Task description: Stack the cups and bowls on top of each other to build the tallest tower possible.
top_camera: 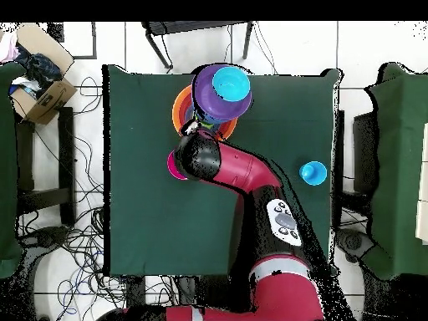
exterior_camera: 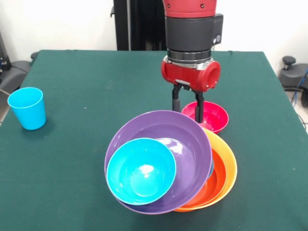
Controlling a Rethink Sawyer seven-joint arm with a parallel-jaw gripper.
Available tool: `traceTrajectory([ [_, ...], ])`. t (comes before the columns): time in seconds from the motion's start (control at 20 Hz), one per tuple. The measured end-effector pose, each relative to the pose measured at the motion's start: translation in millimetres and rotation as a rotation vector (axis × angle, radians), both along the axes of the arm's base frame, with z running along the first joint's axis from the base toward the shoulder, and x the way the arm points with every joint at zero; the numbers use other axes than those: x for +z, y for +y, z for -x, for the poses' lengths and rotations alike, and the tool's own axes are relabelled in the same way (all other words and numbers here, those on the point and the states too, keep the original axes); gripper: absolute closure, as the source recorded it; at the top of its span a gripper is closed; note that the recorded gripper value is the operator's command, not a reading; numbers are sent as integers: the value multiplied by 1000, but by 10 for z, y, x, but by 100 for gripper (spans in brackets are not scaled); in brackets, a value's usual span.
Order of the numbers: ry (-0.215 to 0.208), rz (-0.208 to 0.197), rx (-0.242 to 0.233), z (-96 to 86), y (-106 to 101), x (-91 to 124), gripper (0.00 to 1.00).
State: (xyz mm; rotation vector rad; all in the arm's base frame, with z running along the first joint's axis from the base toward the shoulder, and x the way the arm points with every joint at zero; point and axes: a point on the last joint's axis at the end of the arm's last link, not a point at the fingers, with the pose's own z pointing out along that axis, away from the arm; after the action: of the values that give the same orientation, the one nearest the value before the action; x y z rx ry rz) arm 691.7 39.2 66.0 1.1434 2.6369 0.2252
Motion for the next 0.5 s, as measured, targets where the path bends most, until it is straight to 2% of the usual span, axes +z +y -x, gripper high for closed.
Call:
traceTrajectory([
  [0.4, 5, -6, 11, 13, 86, -37, 0],
  [0.45, 7, -7, 11, 16, 90, -45, 100],
  [0.5, 8, -7, 12, 22, 96, -55, 100],
])
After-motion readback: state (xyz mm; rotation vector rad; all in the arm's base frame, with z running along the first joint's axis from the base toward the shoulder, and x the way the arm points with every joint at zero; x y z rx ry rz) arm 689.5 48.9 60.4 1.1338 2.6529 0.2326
